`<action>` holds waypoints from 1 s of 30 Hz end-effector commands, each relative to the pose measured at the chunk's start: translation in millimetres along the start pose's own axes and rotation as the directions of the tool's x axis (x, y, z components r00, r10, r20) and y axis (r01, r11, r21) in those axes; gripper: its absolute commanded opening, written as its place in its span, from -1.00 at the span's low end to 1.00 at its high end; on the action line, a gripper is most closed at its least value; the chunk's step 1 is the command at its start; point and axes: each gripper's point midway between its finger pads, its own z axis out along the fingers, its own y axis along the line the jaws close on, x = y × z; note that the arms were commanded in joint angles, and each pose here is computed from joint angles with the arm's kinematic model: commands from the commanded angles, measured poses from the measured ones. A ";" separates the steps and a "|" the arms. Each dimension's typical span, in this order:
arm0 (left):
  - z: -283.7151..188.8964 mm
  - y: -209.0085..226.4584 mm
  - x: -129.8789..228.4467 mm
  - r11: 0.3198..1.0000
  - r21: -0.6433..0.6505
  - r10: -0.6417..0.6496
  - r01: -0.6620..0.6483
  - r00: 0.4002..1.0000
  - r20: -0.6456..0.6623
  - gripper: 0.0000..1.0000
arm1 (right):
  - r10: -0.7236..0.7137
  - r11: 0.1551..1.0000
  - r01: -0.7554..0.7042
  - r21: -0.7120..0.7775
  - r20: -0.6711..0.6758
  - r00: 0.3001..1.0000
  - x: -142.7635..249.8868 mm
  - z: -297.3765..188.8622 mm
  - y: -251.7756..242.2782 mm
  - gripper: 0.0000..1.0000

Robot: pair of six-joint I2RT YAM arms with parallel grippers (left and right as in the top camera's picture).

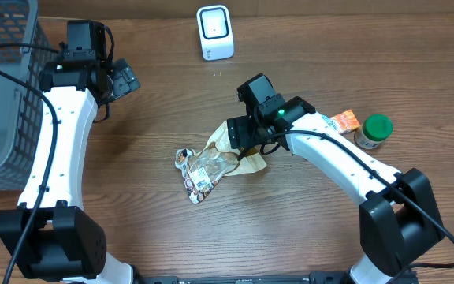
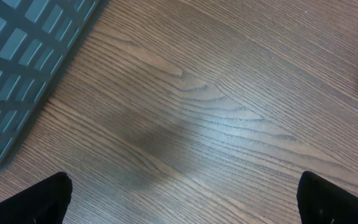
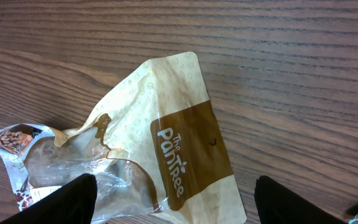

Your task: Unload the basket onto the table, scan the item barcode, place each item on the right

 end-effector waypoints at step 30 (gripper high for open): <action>-4.7 0.2 -3.7 1.000 0.004 0.017 -0.018 1.000 0.015 1.00 | -0.037 0.998 0.048 0.040 -0.234 0.972 60.3 70.6 8.8 0.48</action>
